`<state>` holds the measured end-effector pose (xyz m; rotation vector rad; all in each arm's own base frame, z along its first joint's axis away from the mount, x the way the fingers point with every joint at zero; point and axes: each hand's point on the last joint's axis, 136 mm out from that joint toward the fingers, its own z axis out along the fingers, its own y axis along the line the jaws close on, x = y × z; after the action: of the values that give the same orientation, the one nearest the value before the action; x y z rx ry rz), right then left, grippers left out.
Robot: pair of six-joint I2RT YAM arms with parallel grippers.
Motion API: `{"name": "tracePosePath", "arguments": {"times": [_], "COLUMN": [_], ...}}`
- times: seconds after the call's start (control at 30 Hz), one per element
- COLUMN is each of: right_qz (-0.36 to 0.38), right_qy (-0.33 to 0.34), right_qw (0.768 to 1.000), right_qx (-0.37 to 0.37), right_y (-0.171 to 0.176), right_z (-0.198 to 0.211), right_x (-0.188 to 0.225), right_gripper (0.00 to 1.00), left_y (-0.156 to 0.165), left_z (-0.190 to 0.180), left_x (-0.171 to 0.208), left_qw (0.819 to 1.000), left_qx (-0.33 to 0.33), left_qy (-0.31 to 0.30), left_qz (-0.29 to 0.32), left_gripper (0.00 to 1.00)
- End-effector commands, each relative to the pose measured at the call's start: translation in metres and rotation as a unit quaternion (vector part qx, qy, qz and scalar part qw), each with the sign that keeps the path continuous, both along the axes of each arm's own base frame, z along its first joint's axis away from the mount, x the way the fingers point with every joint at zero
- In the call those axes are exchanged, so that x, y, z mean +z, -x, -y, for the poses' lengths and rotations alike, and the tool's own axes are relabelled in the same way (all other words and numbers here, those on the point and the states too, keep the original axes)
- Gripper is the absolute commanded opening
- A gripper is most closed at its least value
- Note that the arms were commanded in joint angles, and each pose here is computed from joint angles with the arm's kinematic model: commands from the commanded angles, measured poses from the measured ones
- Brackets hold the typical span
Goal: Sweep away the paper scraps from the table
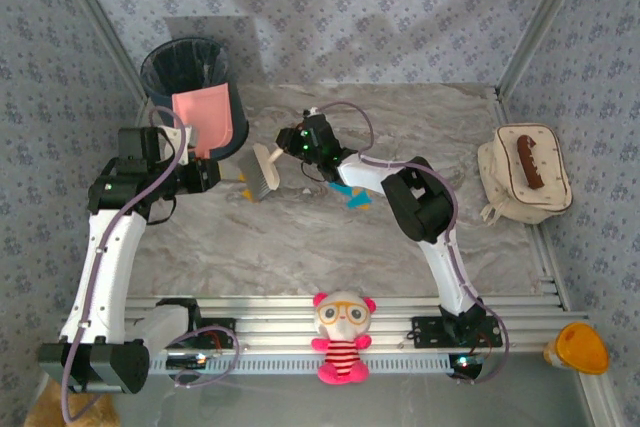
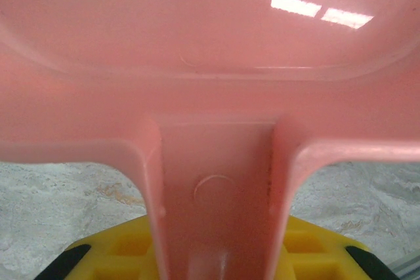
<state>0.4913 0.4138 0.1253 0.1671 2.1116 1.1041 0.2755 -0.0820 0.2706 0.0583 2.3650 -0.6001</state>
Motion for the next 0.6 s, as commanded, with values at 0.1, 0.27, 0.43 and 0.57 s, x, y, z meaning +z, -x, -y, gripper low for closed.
{"name": "tracePosePath", "arguments": {"times": [0.1,0.27,0.43,0.57], "right_qz": [0.018,0.016,0.020,0.027], "right_qy": [0.018,0.040,0.069,0.100], "right_qw": [1.000,0.999,0.997,0.993], "right_qx": [-0.017,-0.026,-0.040,-0.050], "right_y": [0.004,0.008,0.016,0.022], "right_z": [0.014,0.039,0.071,0.097], "right_x": [0.005,0.001,0.000,0.003], "right_gripper": [0.00,0.00,0.00,0.00], "left_y": [0.002,0.002,0.002,0.001], "left_z": [0.005,0.005,0.007,0.008], "left_x": [0.003,0.003,0.001,0.000], "left_qw": [1.000,1.000,1.000,1.000], "left_qx": [-0.016,-0.015,-0.019,-0.020], "left_qy": [0.000,0.003,0.008,0.008], "left_qz": [0.007,0.006,0.004,0.003], "left_gripper": [0.00,0.00,0.00,0.00]}}
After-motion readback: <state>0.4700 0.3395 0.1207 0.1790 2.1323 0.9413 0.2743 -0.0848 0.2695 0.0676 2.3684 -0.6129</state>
